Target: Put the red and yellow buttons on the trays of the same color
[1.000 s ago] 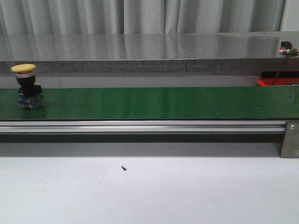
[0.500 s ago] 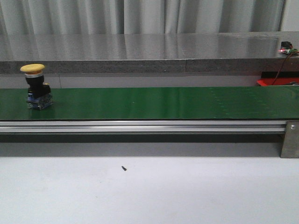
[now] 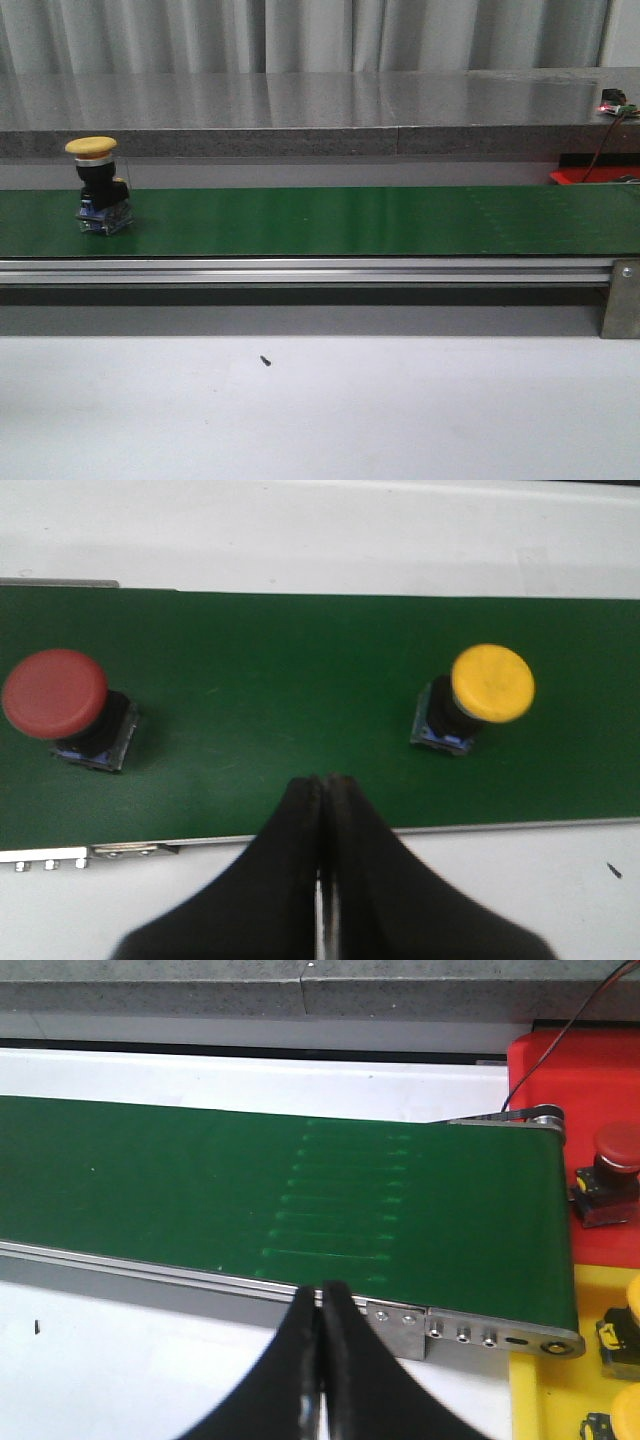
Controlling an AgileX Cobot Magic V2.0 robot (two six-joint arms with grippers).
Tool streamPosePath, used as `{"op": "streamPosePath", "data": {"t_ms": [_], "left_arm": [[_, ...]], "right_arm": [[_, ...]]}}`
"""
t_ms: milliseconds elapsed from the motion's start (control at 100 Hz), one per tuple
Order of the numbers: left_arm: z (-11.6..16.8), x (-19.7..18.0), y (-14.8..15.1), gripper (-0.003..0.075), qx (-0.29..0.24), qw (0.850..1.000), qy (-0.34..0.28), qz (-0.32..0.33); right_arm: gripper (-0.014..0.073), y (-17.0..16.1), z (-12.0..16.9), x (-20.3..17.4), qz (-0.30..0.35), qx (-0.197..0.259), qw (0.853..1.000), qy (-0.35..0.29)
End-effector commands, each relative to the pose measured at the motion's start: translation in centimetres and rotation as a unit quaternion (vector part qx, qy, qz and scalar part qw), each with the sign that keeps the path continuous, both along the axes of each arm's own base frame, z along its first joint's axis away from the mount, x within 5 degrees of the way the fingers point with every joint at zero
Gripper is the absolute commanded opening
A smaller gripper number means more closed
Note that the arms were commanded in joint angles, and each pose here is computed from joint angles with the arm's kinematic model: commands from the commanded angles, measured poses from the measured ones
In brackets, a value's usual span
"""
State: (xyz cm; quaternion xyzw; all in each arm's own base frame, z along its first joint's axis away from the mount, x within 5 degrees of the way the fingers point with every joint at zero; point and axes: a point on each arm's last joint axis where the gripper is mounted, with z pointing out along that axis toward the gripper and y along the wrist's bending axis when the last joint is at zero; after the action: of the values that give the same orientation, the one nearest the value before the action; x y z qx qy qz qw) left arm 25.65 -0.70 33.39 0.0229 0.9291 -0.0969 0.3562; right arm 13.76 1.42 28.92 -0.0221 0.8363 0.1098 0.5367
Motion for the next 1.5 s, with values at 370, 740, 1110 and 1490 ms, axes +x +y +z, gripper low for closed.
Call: {"op": "streamPosePath", "data": {"t_ms": [370,740,1110,1490], "left_arm": [[0.8,-8.3,-1.0,-0.0020,-0.003,0.995,-0.104,-0.005],[-0.7,-14.1,-1.0,-0.0020,-0.001,0.986,-0.168,0.001],[-0.5,-14.8,-1.0,-0.0020,-0.001,0.982,-0.188,0.004],[-0.6,-14.8,-1.0,-0.0020,-0.001,0.982,-0.186,0.004]], "right_arm": [[-0.0067,-0.2,1.2,0.1,-0.012,-0.006,0.999,-0.032],[-0.0067,-0.1,1.5,0.1,0.001,-0.020,0.999,-0.026],[-0.0066,0.4,5.2,3.3,0.061,-0.038,0.997,0.017],[0.0040,2.9,8.1,9.0,0.141,-0.042,0.989,0.033]]}}
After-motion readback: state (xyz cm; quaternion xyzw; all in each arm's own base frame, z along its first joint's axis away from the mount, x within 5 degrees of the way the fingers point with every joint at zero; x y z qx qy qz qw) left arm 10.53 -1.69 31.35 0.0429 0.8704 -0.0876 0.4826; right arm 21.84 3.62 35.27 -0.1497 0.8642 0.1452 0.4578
